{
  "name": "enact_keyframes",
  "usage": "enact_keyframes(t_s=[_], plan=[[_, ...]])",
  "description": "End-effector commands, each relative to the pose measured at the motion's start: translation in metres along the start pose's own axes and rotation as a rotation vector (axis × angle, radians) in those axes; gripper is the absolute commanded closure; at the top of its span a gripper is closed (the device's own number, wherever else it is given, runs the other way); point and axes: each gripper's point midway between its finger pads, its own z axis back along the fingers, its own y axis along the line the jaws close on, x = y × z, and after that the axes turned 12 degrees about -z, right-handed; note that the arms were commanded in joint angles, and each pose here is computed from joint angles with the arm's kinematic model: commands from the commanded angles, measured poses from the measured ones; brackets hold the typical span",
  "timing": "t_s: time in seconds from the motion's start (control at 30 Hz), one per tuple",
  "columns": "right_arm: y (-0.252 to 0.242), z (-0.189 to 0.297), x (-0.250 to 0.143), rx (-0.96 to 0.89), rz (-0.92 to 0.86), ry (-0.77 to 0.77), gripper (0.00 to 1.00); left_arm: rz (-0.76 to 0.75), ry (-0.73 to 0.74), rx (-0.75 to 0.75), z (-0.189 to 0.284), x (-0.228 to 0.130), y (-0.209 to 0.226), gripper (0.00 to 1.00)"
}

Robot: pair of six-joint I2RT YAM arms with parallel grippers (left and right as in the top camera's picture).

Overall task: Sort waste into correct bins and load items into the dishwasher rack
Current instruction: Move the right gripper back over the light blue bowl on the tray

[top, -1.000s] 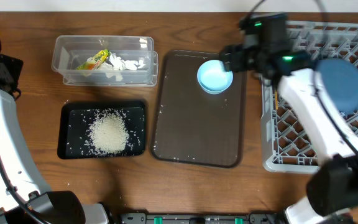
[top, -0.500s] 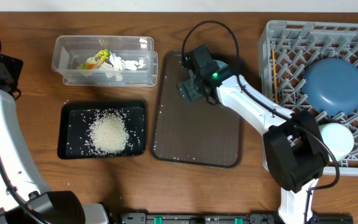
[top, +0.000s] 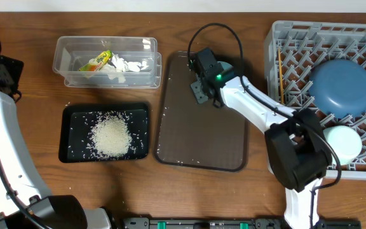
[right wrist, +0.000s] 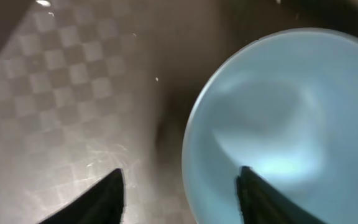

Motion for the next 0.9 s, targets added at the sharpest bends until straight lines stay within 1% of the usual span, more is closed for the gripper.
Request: enact_keyframes(t_s=[0.0,0.13,0.23,0.47,0.6,0.7,0.8,0.87], plan=[[-0.006,-0.014,-0.009,-0.027,-0.039,0.036,0.54,0.001,-0.001,0.008,-0.001,0.0,0.002,0.07],[-0.004,-0.006,-0.005,-0.017,-0.066,0.023,0.65,0.001,-0.001,0.008,-0.001,0.0,0.002,0.07],[0.0,0.011,0.005,0.006,-0.075,-0.011,0.76,0.002,-0.001,0.008,-0.001,0.0,0.002,0.07],[-0.001,0.074,0.036,0.047,-0.095,-0.132,0.99,0.001,-0.001,0.008,-0.001,0.0,0.002,0.07],[-0.016,0.122,0.054,0.062,-0.131,-0.219,0.99,0.001,-0.001,0.008,-0.001,0.0,0.002,0.07],[-0.02,0.145,0.061,0.114,-0.147,-0.25,0.99,0.002,-0.001,0.008,-0.001,0.0,0.002,0.07],[-0.014,0.15,0.06,0.174,-0.098,-0.245,0.76,0.002,-0.001,0.008,-0.001,0.0,0.002,0.07],[-0.014,0.14,0.057,0.164,-0.081,-0.223,0.71,0.001,-0.001,0.008,-0.001,0.0,0.002,0.07]])
